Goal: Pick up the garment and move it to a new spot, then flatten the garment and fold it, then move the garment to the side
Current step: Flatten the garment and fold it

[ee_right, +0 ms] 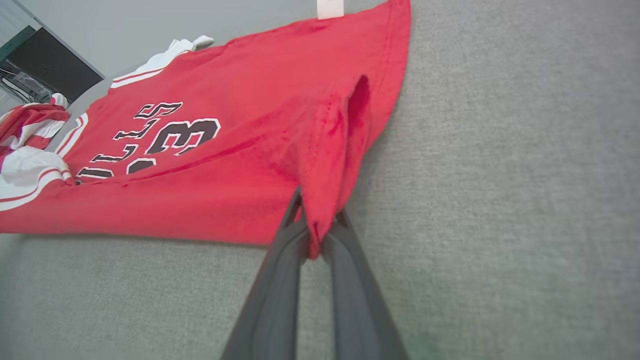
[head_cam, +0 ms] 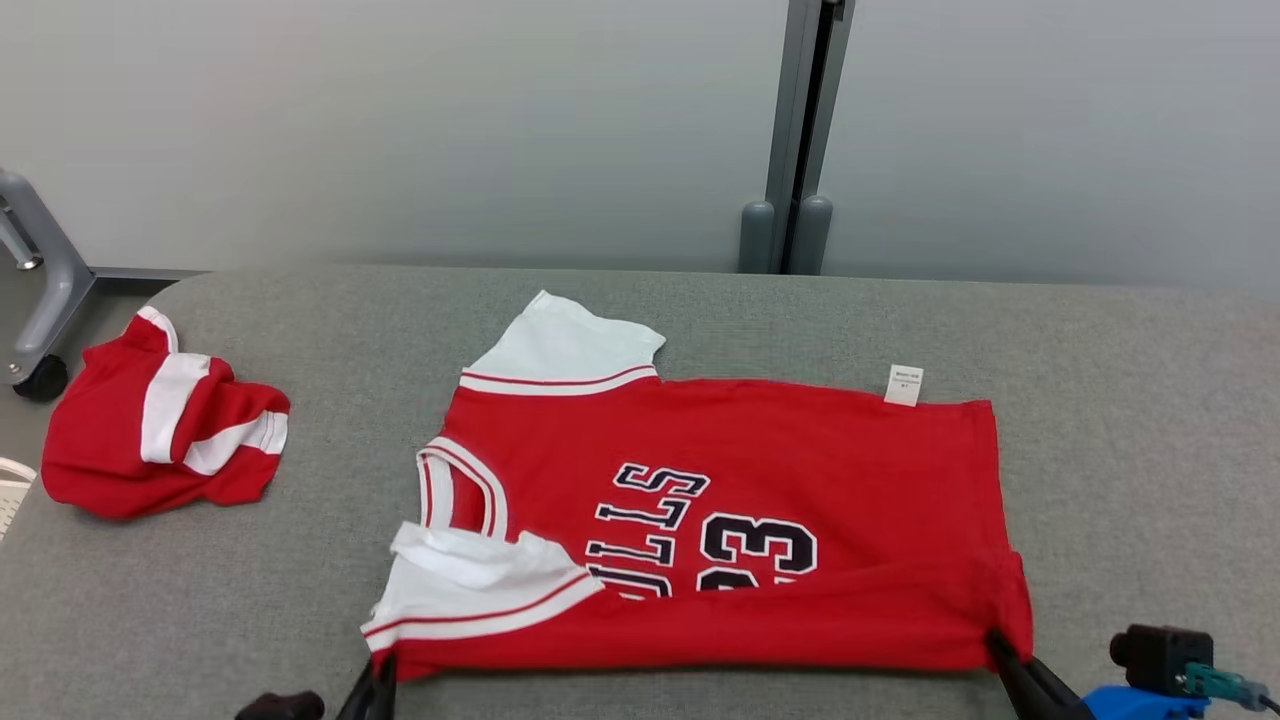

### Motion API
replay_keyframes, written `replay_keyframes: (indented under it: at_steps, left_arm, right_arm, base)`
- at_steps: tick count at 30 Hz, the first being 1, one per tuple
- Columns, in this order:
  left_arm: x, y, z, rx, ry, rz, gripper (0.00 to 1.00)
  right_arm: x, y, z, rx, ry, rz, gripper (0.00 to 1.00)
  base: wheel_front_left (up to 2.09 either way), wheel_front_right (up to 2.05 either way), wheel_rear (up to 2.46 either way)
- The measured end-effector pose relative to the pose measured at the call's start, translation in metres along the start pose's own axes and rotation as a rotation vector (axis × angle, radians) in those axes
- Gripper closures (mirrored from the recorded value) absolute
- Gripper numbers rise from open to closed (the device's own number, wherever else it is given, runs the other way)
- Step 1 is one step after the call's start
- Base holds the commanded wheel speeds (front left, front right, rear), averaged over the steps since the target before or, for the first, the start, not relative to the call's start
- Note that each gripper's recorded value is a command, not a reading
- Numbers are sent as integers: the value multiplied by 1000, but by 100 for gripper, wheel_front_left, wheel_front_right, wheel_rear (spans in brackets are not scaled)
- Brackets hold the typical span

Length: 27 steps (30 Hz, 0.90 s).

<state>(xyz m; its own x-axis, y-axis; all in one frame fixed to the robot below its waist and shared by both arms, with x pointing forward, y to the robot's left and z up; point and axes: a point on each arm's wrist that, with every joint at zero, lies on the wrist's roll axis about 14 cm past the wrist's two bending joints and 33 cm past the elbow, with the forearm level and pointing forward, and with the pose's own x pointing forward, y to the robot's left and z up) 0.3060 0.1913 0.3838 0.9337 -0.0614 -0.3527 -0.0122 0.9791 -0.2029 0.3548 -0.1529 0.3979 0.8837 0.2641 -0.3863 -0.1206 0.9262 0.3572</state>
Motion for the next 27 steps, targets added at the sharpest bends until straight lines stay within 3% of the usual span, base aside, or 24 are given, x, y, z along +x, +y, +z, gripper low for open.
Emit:
replay_keyframes:
  at_steps: [13,14,15,16,17,22,27]
  left_arm:
    - [-34,-20,-20,-44,69,0,100]
    - [-35,-19,-18,-42,67,2,100]
    - [-35,-18,-15,-41,60,4,100]
    - [-35,-18,-13,-38,56,5,58]
    - [-35,-18,-12,-36,52,4,0]
    - [-32,-20,2,-13,2,-9,0]
    - [-22,-18,33,16,-114,-6,0]
  right_arm:
    - [-45,-8,-20,39,83,-50,100]
    - [-46,-7,-21,43,87,-53,73]
    - [-47,-6,-21,44,88,-55,25]
    - [-47,-6,-21,43,84,-59,0]
    - [-48,-7,-20,35,84,-67,0]
    - [-49,-10,-9,4,41,-85,0]
    - [-43,-8,29,-19,-102,-86,0]
  base:
    - [0,0,0]
    - [0,0,0]
    - [0,0,0]
    - [0,0,0]
    - [0,0,0]
    - [0,0,0]
    - [0,0,0]
